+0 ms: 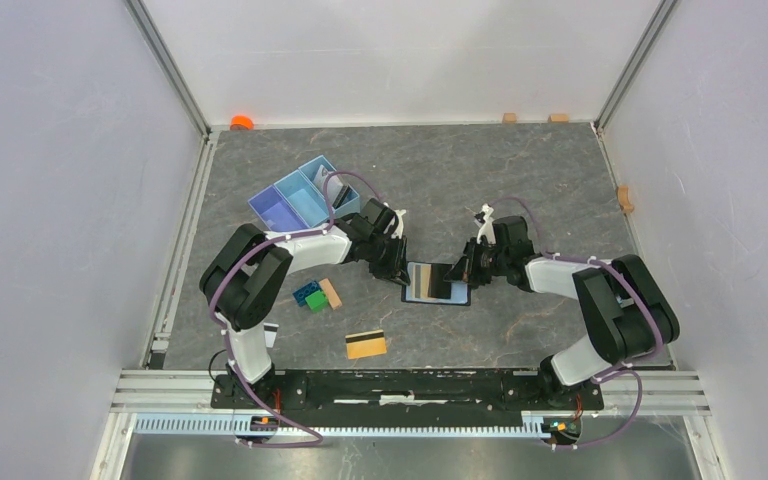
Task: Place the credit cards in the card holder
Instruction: Insert the credit card into the card holder.
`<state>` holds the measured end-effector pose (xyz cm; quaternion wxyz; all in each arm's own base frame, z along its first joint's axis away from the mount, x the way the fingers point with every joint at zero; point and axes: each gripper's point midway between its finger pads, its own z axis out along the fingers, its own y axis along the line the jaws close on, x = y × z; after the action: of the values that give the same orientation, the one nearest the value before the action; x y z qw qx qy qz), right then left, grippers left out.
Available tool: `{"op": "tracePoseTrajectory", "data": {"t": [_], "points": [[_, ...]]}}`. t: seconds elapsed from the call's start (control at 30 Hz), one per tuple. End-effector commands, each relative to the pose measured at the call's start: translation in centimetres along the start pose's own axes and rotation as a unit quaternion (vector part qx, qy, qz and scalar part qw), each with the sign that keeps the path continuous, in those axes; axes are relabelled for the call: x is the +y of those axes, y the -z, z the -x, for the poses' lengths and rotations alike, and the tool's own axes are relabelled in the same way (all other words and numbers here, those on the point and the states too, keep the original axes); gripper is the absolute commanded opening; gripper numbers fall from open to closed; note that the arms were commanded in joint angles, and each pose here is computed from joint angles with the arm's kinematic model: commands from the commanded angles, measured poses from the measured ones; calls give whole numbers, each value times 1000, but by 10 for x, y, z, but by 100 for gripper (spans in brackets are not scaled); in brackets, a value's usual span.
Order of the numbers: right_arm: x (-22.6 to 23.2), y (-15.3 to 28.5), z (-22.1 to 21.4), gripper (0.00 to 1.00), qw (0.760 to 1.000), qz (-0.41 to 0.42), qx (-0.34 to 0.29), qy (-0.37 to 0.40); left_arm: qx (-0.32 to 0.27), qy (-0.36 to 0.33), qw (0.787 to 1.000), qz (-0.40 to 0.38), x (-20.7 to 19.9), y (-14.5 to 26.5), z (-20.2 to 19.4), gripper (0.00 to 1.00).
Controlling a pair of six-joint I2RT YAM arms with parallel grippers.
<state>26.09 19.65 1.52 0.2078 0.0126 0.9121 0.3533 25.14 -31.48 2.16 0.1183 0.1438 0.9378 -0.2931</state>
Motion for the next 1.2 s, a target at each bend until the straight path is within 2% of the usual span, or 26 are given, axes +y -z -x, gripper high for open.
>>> {"op": "tracePoseTrajectory", "data": {"t": [0.0,0.43,0.7,1.17], "points": [[-28,-2,-38,0,996,-60,60,-13,-2,-30,999,-17,-13,-4,3,28],[-50,8,-50,0,989,-122,78,-14,-3,-30,999,-13,-12,-5,3,26],[-56,16,-45,0,986,-153,64,-11,-6,-31,999,-7,-10,-4,4,25],[-43,5,-46,0,990,-124,70,-18,-5,-33,999,-21,-16,-3,5,25]]}}
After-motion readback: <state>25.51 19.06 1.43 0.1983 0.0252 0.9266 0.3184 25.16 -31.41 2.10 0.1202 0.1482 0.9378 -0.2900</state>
